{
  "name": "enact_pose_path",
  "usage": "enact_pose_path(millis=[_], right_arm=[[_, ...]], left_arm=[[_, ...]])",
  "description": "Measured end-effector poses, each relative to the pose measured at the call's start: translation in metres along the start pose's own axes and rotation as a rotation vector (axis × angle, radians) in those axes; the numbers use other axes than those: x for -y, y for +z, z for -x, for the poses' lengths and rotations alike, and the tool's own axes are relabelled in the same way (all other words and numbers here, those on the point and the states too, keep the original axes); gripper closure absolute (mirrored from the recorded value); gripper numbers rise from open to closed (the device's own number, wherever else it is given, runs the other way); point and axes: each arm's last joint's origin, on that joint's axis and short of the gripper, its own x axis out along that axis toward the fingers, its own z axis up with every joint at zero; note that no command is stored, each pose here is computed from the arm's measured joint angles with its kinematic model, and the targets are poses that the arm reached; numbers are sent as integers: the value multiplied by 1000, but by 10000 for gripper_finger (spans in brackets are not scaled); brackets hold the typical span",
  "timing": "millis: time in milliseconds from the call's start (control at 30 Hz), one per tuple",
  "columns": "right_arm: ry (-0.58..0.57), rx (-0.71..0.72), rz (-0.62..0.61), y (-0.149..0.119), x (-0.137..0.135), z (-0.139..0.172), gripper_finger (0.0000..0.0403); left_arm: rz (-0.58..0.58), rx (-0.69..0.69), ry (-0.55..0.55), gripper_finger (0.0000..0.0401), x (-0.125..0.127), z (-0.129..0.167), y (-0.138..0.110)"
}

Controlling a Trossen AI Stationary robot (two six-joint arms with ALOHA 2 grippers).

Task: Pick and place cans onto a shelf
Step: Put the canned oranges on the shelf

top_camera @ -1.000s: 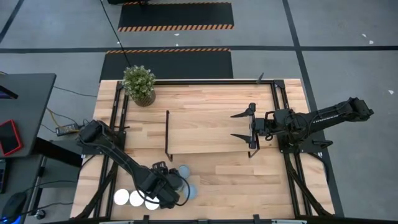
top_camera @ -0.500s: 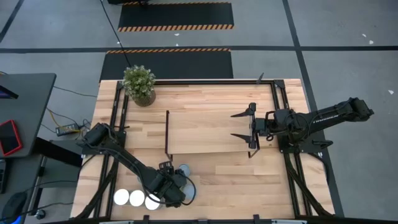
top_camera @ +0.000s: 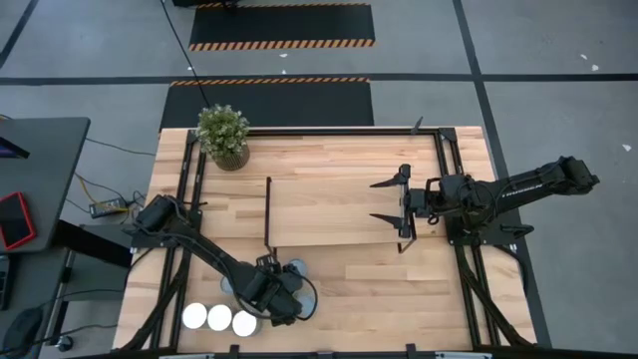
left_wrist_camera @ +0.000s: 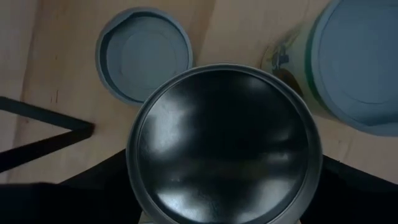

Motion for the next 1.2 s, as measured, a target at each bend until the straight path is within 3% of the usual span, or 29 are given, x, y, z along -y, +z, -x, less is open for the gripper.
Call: enact_pose_path(millis=[233, 633, 867, 1033, 1200], right_arm=[[1, -3, -16, 0, 0, 0, 56], [-1, -4, -16, 0, 0, 0, 56], [-1, -12, -16, -1, 0, 0, 56], [-1, -14, -16, -1, 0, 0, 56], [0, -17, -17, -2, 0, 0, 56]], left_arm=[[-6, -2, 5, 86, -8, 6, 4], [74, 61, -82, 87, -30, 47, 17], [28, 165, -176, 87, -35, 94, 44], [22, 284, -93, 87, -50, 139, 63], [72, 253, 61, 87, -85, 160, 73]])
